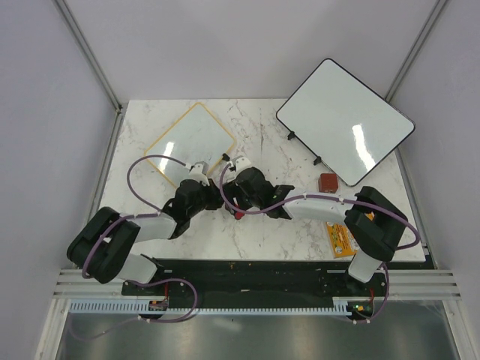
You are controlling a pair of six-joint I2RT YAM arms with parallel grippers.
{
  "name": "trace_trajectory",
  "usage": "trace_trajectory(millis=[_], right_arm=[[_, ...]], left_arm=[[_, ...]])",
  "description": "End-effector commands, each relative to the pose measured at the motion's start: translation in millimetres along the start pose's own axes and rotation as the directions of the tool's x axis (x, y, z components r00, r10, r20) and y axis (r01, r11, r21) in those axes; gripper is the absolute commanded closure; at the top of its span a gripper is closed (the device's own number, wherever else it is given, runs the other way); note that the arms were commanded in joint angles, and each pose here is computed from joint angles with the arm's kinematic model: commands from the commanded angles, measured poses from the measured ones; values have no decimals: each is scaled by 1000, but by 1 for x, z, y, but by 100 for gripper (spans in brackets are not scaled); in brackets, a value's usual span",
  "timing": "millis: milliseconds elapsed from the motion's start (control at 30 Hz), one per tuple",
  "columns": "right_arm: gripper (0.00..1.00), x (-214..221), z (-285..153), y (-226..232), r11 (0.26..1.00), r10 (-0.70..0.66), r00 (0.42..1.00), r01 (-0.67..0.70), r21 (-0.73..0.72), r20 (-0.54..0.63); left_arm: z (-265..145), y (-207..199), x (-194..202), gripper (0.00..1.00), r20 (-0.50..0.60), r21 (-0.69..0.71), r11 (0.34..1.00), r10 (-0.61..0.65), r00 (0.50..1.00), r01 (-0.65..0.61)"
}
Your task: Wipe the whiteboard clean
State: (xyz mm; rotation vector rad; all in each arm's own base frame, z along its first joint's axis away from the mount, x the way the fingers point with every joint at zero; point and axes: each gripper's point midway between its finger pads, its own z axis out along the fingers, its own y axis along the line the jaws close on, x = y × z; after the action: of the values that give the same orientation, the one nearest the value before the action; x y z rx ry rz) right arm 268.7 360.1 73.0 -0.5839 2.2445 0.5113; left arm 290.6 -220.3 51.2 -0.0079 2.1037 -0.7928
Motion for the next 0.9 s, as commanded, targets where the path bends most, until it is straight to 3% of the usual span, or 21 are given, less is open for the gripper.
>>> trace_trajectory(millis=[0,333,433,467,567,867], right_arm=[[23,-19,-13,7,999,23,998,-22,-29,56],[24,7,6,13,996,-45,999,43,-73,-27],[24,15,8,10,996,-56,997,53,-72,-45],[24,16,8,11,996,-59,997,55,-74,-49],[25,23,9,9,996,-60,996,55,-72,-64],[30,49,24,3,997,-66,990,61,-42,-125]], left_arm=[[-6,-15,-20,92,47,39,998,56,997,-58],[-26,-2,-54,80,106,-118,988,108,989,-96],[-39,6,-69,69,133,-188,977,123,983,-96],[-42,7,-78,58,151,-207,974,127,980,-94],[-52,16,-90,47,163,-228,971,110,981,-71],[-87,40,-142,31,256,-253,967,32,966,35]])
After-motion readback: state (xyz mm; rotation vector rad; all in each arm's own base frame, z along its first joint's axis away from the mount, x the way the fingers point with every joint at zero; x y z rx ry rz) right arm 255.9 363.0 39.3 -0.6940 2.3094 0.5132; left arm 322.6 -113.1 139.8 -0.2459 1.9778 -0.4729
